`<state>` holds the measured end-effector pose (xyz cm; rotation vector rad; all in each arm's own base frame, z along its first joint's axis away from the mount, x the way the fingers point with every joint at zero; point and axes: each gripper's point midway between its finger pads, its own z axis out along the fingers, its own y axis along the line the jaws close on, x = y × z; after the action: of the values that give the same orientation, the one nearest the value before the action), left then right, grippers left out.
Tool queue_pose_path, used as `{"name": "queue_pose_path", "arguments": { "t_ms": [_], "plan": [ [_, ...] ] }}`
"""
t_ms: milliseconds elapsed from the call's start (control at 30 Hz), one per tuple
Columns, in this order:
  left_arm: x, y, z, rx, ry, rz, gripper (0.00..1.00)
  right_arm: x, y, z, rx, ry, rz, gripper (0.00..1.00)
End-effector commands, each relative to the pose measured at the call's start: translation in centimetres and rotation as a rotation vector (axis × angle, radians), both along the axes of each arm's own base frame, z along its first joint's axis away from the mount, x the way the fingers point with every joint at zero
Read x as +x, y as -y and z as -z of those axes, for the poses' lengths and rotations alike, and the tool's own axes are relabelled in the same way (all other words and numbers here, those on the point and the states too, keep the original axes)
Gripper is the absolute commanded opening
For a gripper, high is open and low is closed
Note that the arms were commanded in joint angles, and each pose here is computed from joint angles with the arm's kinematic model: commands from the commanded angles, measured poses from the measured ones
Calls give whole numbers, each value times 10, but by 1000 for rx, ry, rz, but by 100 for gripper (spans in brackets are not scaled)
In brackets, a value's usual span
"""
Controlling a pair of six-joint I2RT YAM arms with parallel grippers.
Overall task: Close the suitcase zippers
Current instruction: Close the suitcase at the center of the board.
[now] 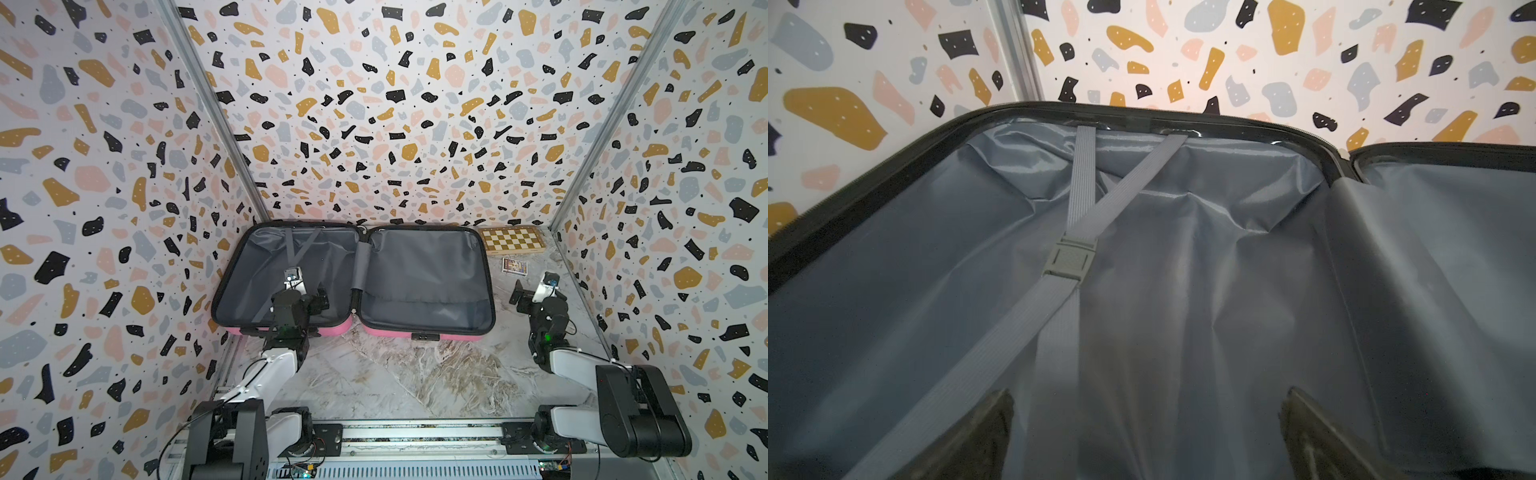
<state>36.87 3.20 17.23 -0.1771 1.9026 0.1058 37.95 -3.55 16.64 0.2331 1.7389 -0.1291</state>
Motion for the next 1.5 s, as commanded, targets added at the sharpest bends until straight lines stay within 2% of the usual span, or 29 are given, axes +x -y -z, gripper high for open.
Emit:
{"name": "queue_pose_path", "arguments": {
  "t_ms": [0, 67, 200, 367, 467, 567, 733, 900, 1067, 1200, 1300, 1467],
  "plan": [
    [-5, -14, -11, -9, -116, -79, 100, 2, 3, 12, 105, -152, 15, 100],
    [-1, -24, -24, -33, -144, -85, 100, 10, -5, 9, 128, -222, -37, 100],
    [9, -52, -48, -63, -194, -109, 100, 27, -41, -3, 197, -333, -231, 100],
    [22, -98, -63, -98, -288, -176, 96, 38, -85, -10, 282, -436, -439, 100],
    [28, -125, -67, -67, -346, -221, 93, 43, -114, -2, 268, -497, -531, 99],
    [34, -142, -72, -40, -382, -235, 93, 51, -127, 8, 246, -544, -549, 92],
    [37, -164, -83, -4, -392, -252, 94, 67, -134, 21, 241, -593, -553, 82],
    [40, -185, -83, -1, -421, -257, 94, 81, -130, 37, 226, -655, -505, 65],
    [38, -199, -74, -6, -449, -272, 94, 87, -119, 49, 191, -684, -445, 24],
    [36, -206, -64, -18, -470, -275, 94, 89, -104, 47, 146, -680, -376, 8],
    [37, -209, -54, -52, -482, -260, 90, 89, -91, 48, 123, -688, -314, 1],
    [42, -214, -38, -80, -516, -256, 86, 90, -72, 47, 104, -689, -233, 0]
  ]
}}
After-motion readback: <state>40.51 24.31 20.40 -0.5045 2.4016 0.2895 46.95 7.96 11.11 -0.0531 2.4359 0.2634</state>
